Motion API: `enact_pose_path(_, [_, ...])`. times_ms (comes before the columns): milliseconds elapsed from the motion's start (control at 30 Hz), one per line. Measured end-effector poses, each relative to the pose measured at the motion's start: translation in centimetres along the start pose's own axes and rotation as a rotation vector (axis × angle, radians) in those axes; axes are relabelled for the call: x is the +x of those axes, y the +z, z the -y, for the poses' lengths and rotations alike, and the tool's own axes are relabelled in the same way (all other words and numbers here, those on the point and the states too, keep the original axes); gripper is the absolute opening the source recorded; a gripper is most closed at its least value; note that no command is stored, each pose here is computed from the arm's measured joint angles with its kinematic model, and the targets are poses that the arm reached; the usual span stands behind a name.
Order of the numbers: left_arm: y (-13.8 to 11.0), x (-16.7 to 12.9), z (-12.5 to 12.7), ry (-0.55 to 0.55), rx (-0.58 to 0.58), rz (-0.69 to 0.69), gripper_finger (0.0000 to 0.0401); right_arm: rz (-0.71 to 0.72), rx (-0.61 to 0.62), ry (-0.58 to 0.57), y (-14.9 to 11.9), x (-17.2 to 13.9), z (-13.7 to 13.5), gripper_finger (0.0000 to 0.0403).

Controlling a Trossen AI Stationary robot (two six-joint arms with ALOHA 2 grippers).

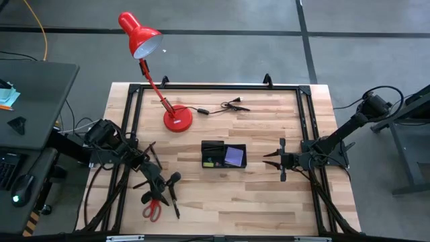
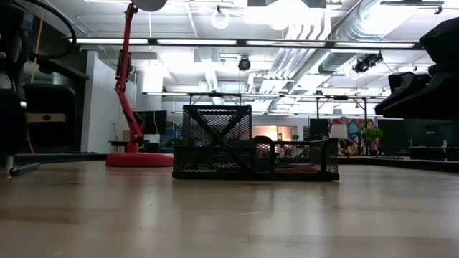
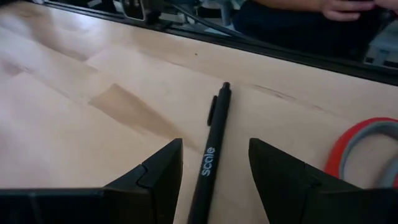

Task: Pick and place office supplies into organizer
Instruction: Put the bottom black pen into the black desk organizer

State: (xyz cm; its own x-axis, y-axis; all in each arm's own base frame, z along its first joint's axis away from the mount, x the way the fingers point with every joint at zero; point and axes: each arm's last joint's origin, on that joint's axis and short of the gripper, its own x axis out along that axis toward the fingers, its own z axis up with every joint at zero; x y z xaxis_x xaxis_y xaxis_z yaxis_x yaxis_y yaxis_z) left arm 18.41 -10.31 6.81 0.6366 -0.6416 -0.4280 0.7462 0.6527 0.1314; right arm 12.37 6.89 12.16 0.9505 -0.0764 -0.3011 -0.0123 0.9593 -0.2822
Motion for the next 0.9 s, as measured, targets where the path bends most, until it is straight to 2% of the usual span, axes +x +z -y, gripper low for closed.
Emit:
enact_pose_path(500, [0.2,1.4,-0.5,-0.014,-0.016,-0.08,0.0172,0.0,0.001,0.0,0.0,0.0,0.0,0.0087])
enact_pose_path(800, [-0.4,1.8,-0.5,0.002,0.009,-0.058,0.0171,0.0,0.001,0.0,0.0,0.0,0.0,0.0087])
enact_pose_path(900, [-0.5,1.9,-0.5,-0.003,0.017,-0.054,0.0159,0.0,0.001,0.0,0.0,0.0,0.0,0.0087])
